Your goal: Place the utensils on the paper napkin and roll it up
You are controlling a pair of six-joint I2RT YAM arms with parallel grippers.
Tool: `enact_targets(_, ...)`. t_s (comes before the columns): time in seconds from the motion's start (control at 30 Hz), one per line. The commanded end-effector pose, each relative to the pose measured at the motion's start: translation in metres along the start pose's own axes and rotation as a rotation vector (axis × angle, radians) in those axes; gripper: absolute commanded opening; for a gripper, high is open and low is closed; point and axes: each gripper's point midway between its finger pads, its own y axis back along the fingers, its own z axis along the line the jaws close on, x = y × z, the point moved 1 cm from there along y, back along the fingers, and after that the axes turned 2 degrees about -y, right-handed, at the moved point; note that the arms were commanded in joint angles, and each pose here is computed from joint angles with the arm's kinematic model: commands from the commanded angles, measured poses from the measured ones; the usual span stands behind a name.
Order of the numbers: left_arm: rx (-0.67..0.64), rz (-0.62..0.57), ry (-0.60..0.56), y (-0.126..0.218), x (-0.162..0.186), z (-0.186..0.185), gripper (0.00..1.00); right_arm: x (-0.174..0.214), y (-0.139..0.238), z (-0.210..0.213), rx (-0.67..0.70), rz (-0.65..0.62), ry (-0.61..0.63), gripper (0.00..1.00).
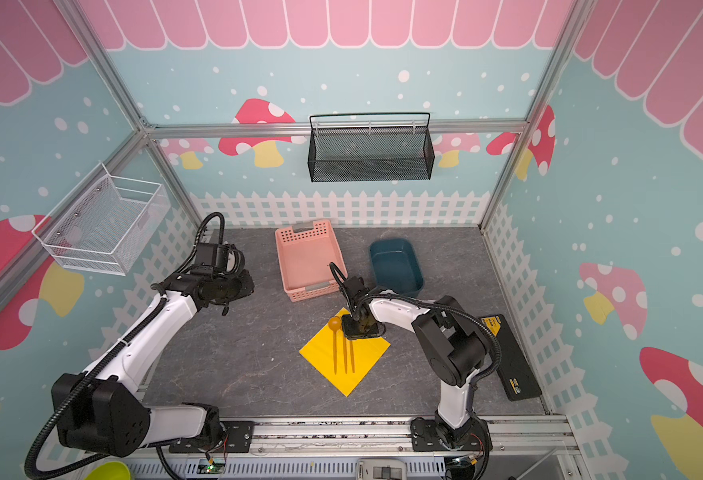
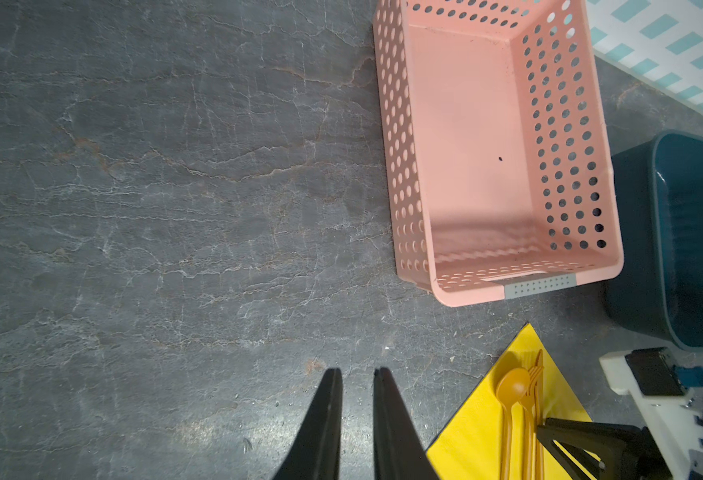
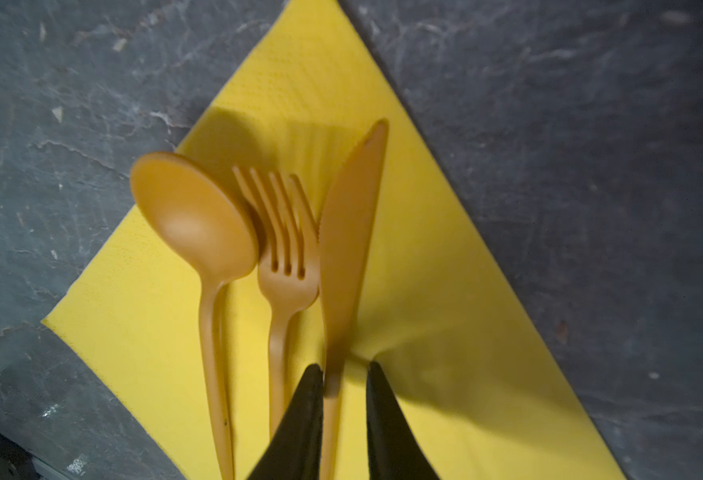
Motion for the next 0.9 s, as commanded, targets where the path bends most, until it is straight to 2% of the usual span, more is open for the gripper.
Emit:
enact_targets(0.0, 0.003, -0.001, 0.013, -0.0026, -0.0005, 0.0032, 0.19, 0.0007, -0.0041, -0.0021, 0.039, 0.016, -0.013, 0.2)
enact_targets(0.57, -0.013, 0.009, 0.028, -0.0071, -0.0002, 0.0097, 0.19, -0.0002, -0.0031, -0.0057, 0.067, 0.018, -0.022, 0.13)
enact_targets(0.87, -0.012, 0.016, 0.029, -0.0088, 0.0007, 0.0097, 0.18, -0.0045, 0.001, -0.0013, 0.054, 0.004, -0.016, 0.18)
